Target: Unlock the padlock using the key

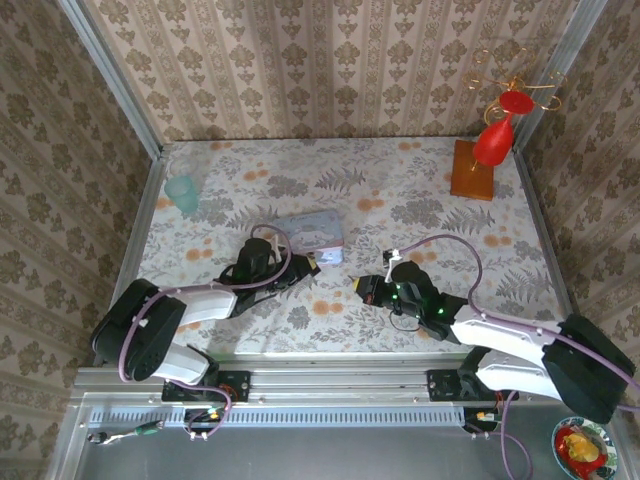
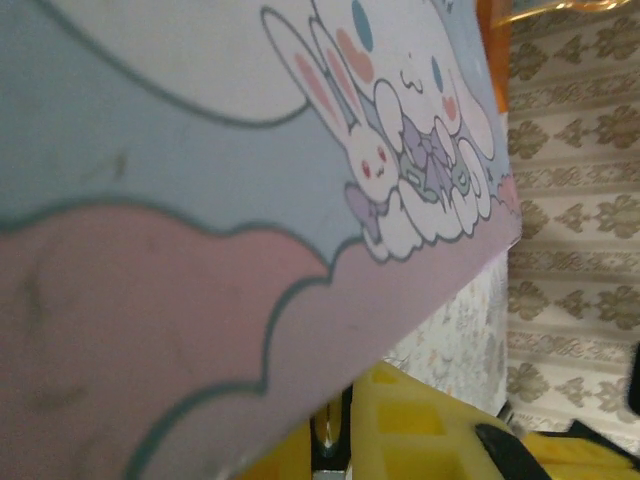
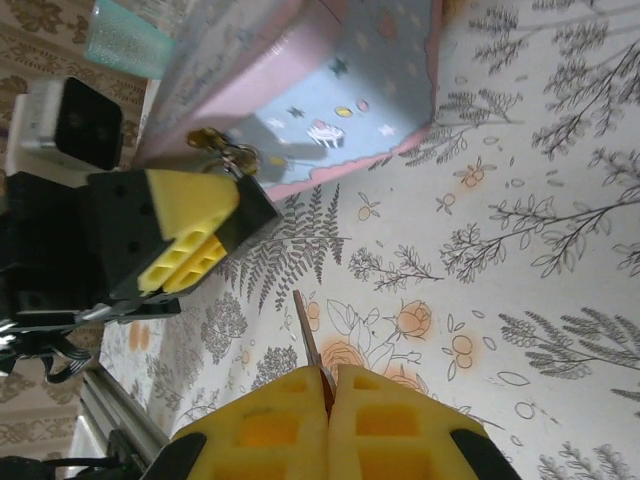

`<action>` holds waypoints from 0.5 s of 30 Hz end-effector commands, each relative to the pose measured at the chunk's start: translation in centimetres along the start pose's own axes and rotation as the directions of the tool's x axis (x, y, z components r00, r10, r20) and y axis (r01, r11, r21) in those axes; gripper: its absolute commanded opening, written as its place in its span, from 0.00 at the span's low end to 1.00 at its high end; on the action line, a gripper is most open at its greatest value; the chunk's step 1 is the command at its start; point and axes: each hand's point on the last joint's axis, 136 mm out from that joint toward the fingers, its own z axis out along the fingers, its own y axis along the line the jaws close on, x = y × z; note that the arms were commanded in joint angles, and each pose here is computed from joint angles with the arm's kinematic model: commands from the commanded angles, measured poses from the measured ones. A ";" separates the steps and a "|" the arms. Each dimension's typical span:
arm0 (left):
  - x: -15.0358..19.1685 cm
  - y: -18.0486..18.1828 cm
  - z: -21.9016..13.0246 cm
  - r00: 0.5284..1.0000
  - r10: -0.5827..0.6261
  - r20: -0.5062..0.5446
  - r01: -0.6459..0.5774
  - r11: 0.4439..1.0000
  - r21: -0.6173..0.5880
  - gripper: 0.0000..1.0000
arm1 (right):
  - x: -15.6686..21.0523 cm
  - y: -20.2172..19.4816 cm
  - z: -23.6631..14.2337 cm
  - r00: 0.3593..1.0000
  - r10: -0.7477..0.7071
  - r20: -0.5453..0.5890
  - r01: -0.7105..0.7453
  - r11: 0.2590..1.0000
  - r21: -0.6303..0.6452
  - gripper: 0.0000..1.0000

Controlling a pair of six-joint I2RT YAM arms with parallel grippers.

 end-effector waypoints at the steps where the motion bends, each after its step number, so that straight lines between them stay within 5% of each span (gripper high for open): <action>1: -1.2 -1.7 -0.8 0.998 -0.046 0.053 0.042 0.996 0.074 0.00 | -0.7 2.9 0.6 0.998 0.069 -0.004 -0.069 0.992 -0.110 0.00; 15: -0.9 -2.5 -1.0 0.996 -0.076 0.036 0.071 0.990 0.118 0.00 | 0.1 5.3 4.3 0.983 0.142 -0.114 -0.162 0.967 -0.198 0.00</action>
